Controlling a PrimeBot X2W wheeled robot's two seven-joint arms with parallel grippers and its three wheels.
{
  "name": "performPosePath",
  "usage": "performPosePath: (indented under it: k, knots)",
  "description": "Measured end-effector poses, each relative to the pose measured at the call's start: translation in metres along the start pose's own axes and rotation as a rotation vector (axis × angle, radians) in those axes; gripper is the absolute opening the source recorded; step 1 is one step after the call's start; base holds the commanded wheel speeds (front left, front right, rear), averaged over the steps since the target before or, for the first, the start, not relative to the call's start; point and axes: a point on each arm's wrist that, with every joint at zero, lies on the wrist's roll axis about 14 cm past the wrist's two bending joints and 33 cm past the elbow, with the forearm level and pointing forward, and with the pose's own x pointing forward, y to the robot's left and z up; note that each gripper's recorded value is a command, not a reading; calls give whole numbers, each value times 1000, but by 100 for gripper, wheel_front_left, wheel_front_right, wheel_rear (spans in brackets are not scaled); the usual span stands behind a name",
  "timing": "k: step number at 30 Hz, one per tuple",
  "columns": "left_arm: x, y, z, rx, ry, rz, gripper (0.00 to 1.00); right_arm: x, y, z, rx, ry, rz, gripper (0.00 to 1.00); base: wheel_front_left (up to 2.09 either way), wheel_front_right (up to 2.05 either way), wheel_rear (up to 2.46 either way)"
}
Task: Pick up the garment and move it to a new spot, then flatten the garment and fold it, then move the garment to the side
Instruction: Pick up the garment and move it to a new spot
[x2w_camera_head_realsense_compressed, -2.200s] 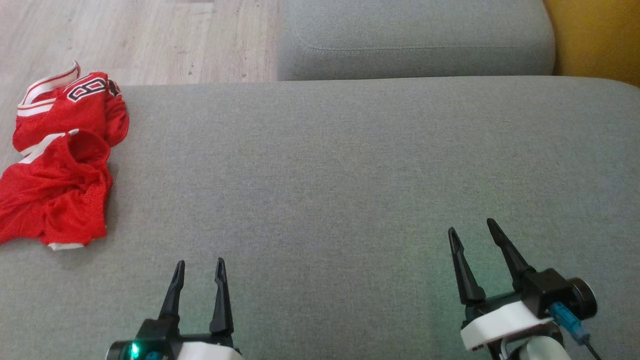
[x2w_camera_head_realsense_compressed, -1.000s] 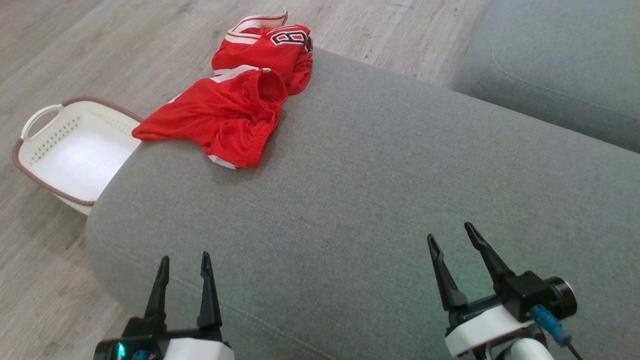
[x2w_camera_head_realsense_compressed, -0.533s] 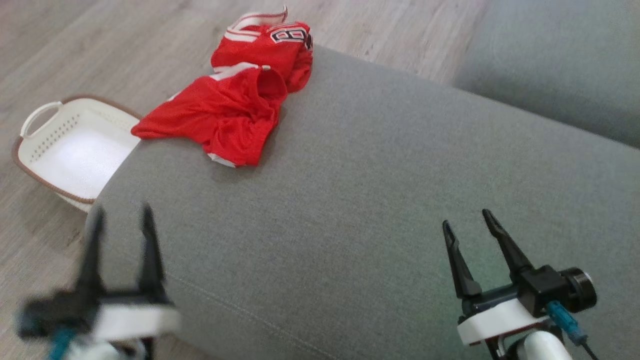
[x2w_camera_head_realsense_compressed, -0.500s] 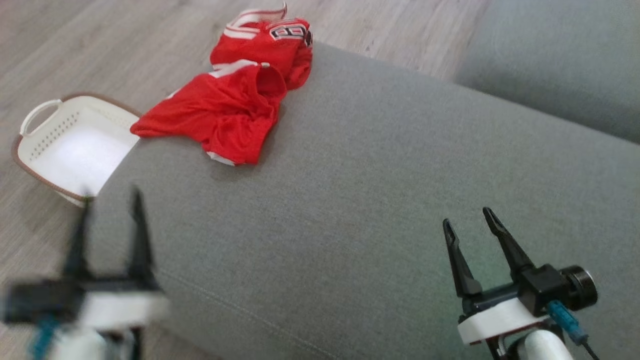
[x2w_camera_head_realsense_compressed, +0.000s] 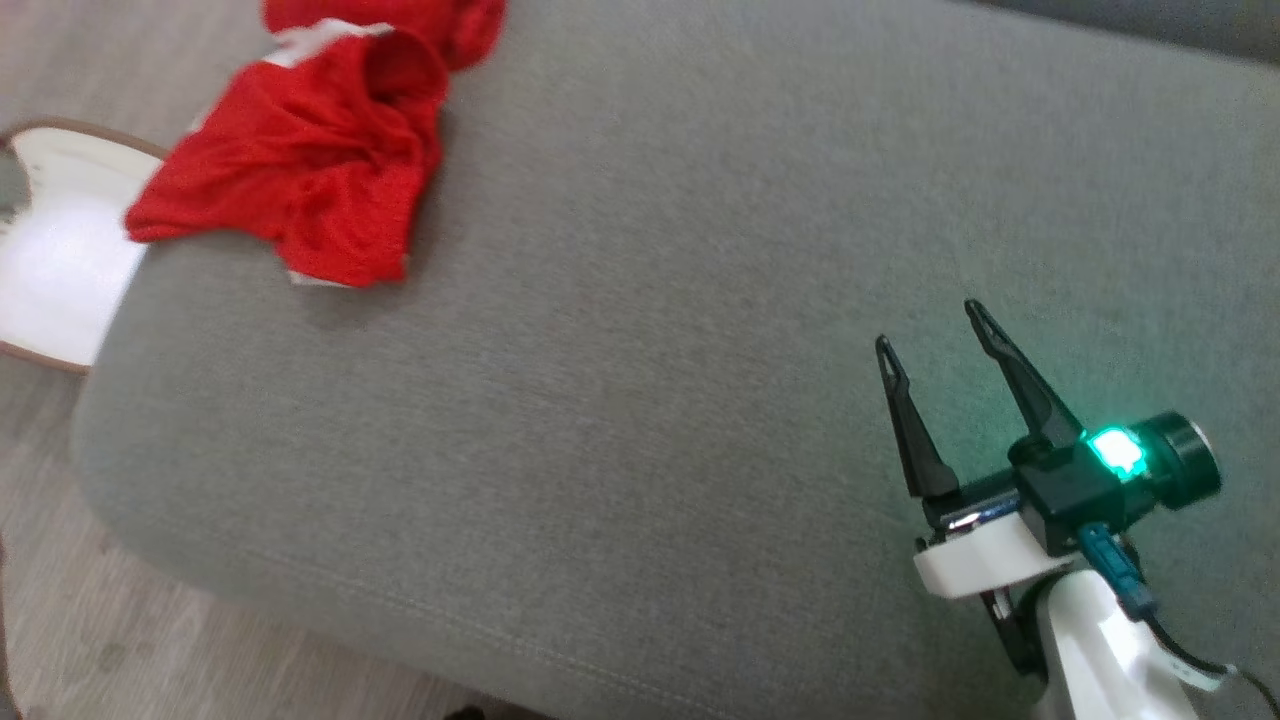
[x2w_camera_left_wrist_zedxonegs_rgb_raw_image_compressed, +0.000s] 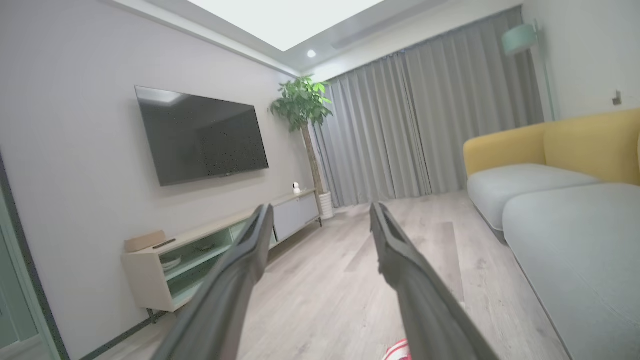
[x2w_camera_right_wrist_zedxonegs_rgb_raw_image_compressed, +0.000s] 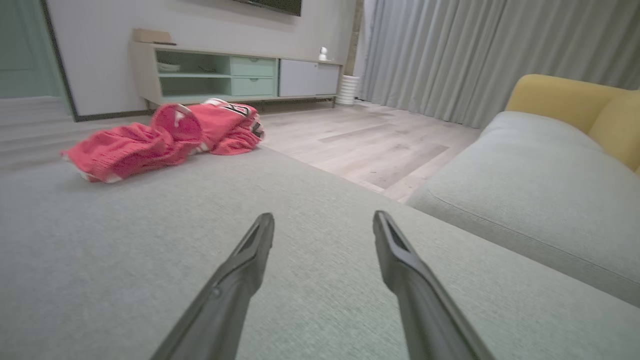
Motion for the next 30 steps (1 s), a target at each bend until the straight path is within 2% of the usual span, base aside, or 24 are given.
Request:
performPosePath:
  k: [3, 7, 13, 16, 20, 21, 22, 23, 24, 25, 30]
  knots:
    - [36, -29, -22, 2, 49, -71, 100, 1, -8, -15, -9, 36, -10, 100, 0, 0, 0]
    - [59, -71, -89, -36, 236, -152, 100, -4, -20, -42, -2, 102, -28, 100, 0, 0, 0]
    - [36, -117, -216, -73, 604, -200, 100, -13, -45, -73, 6, 177, -88, 100, 0, 0, 0]
    - [19, -132, -258, -53, 731, -226, 100, -17, -54, -85, 14, 204, -113, 100, 0, 0, 0]
    - [12, -140, -291, -46, 823, -221, 100, -19, -60, -93, 26, 217, -131, 100, 0, 0, 0]
    - [12, -140, -297, -41, 839, -213, 88, -19, -61, -94, 28, 218, -134, 100, 0, 0, 0]
    - [11, -139, -302, -36, 852, -205, 58, -19, -62, -96, 30, 220, -137, 100, 0, 0, 0]
    - [11, -139, -305, -33, 860, -197, 33, -19, -62, -96, 32, 220, -139, 100, 0, 0, 0]
    - [10, -138, -308, -31, 863, -190, 20, -19, -63, -97, 33, 219, -140, 100, 0, 0, 0]
    - [11, -136, -309, -29, 861, -183, 0, -18, -62, -97, 35, 218, -141, 100, 0, 0, 0]
    - [18, -129, -298, -31, 793, -165, 0, -16, -60, -95, 34, 208, -135, 100, 0, 0, 0]
